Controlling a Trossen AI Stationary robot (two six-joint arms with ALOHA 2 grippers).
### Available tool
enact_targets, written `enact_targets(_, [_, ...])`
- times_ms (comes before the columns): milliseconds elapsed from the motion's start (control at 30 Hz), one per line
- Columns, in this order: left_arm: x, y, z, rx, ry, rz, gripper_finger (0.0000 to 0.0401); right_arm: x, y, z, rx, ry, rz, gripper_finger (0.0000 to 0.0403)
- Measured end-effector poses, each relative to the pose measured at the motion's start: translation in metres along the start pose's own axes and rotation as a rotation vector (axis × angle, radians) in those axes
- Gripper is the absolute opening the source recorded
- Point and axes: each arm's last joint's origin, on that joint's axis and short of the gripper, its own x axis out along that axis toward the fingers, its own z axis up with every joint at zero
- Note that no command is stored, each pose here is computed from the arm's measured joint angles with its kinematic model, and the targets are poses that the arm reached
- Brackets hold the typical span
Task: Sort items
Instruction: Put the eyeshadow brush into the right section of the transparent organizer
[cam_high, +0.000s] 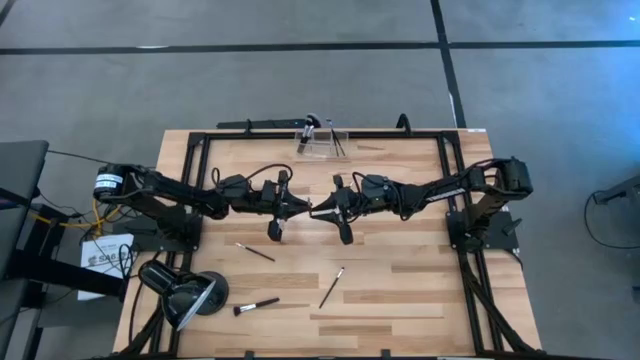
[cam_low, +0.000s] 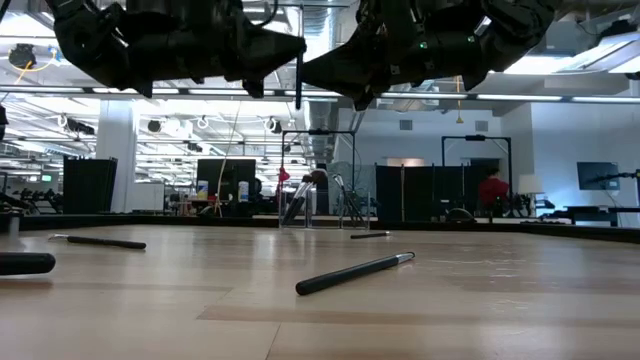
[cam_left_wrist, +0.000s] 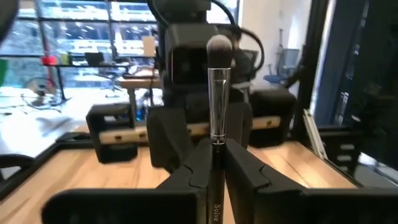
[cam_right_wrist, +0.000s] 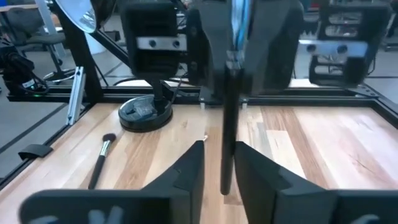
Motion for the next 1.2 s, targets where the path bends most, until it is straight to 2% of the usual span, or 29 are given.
enact_targets(267, [-0.002,0.005,-0.006,-0.008,0.050,-0.086,0.0020,-0.007,0.001,0.012,-0.022,-0.041,0.019,0.0142])
enact_targets(400, [-0.003,0.008,-0.006,-0.009,0.057,-0.066,0.0026,-0.014,0.004,0.025,-0.032,-0.087,0.012,0.0167])
enact_targets(567, [-0.002,0.006,-0.006,-0.007,0.051,-0.028,0.0026,-0.014,0.006,0.026,-0.029,-0.081,-0.089,0.0188])
enact_targets(767, [0.001,-0.006,-0.005,0.075,0.044,-0.007,0.0024,-0.012,0.004,0.024,-0.026,-0.077,-0.136,0.0201])
enact_targets(900, [0.002,-0.011,-0.005,0.127,0.048,0.057,0.0029,-0.012,0.005,0.027,-0.031,-0.110,-0.132,0.0203])
enact_targets(1200, [0.005,-0.012,0.000,0.121,0.028,0.062,0.0028,-0.010,0.008,0.026,-0.006,-0.117,-0.119,0.0186])
